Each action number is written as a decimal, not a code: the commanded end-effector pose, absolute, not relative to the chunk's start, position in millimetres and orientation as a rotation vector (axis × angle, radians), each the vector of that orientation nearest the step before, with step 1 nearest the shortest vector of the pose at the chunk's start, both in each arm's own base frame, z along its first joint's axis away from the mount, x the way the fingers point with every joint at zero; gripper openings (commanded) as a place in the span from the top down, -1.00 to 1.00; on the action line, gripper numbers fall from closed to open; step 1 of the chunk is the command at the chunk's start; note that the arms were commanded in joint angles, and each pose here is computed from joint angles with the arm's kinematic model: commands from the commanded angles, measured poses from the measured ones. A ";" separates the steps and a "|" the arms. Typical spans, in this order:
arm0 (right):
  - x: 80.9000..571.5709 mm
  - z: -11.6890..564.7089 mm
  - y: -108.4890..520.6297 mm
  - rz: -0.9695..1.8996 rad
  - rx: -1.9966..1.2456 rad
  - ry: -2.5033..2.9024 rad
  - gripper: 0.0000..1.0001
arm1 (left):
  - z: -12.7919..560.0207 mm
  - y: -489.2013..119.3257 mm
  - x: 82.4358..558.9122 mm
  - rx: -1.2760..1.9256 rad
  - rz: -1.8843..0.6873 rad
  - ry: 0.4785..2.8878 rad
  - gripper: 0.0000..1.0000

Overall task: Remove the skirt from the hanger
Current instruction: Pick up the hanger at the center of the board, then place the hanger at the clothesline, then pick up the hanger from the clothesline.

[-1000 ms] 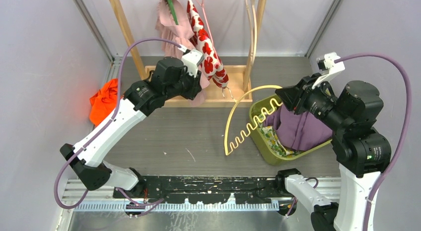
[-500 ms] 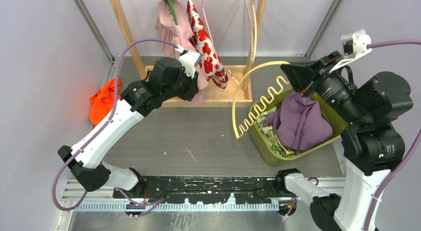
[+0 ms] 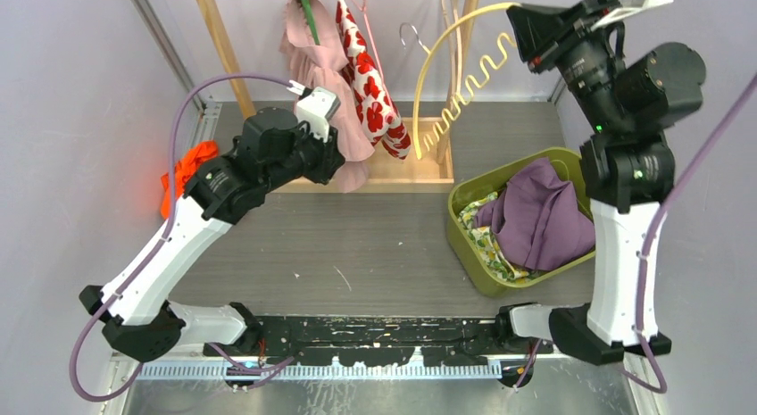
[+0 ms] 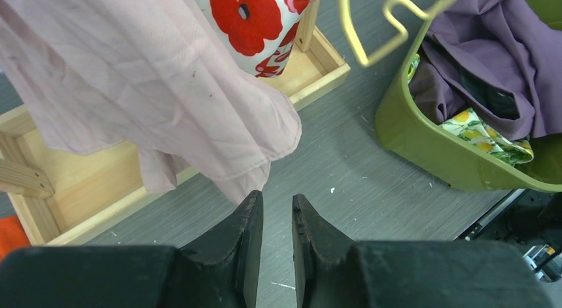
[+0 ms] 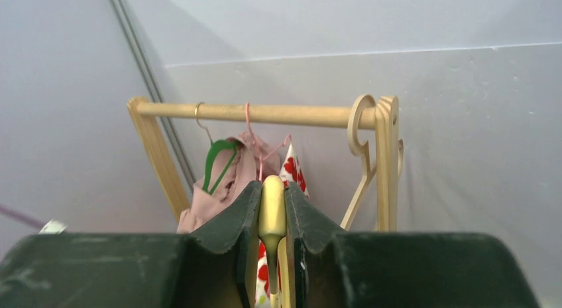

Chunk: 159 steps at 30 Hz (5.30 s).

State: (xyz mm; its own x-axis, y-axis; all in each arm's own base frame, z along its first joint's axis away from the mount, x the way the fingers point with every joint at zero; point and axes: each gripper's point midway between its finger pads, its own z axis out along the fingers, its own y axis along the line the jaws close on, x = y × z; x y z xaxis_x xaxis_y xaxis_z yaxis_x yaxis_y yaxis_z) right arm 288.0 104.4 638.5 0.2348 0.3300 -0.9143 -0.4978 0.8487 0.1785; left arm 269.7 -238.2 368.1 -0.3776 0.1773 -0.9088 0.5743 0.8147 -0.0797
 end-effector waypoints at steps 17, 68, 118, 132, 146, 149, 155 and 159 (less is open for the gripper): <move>263.3 763.5 89.6 0.585 -0.111 0.727 0.88 | 382.1 -211.9 263.4 0.549 -0.386 1.904 0.52; 334.2 793.4 79.0 0.647 0.036 0.494 0.99 | 385.4 -200.3 274.4 0.583 -0.256 1.888 0.50; 326.6 625.3 192.2 0.785 -0.241 1.201 -0.53 | 369.7 -212.1 265.2 0.531 -0.375 1.945 0.51; 313.4 552.3 240.6 0.622 -0.395 1.492 -0.14 | 443.1 -200.5 250.2 0.503 -0.433 1.809 0.14; 274.7 517.2 197.2 0.567 -0.327 1.580 0.00 | 508.0 -289.6 329.1 0.484 -0.628 1.639 -0.15; 267.9 517.7 191.8 0.569 -0.321 1.575 0.01 | 519.3 -302.2 346.1 0.444 -0.642 1.597 -0.10; 261.3 513.5 182.6 0.537 -0.332 1.582 0.01 | 542.0 -307.4 385.6 0.300 -0.589 1.477 0.01; 257.0 512.9 177.8 0.526 -0.335 1.577 0.00 | 546.8 -293.2 411.9 0.170 -0.475 1.430 0.03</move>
State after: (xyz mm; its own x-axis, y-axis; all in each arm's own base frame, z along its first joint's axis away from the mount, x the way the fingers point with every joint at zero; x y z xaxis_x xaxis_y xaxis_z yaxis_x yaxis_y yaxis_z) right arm 264.2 186.4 501.4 -0.1321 0.0939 -0.9868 -0.5184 0.8420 0.1495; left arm 395.0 -320.8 473.0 -0.1611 -0.0397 -0.9861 0.5331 0.8374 -0.1208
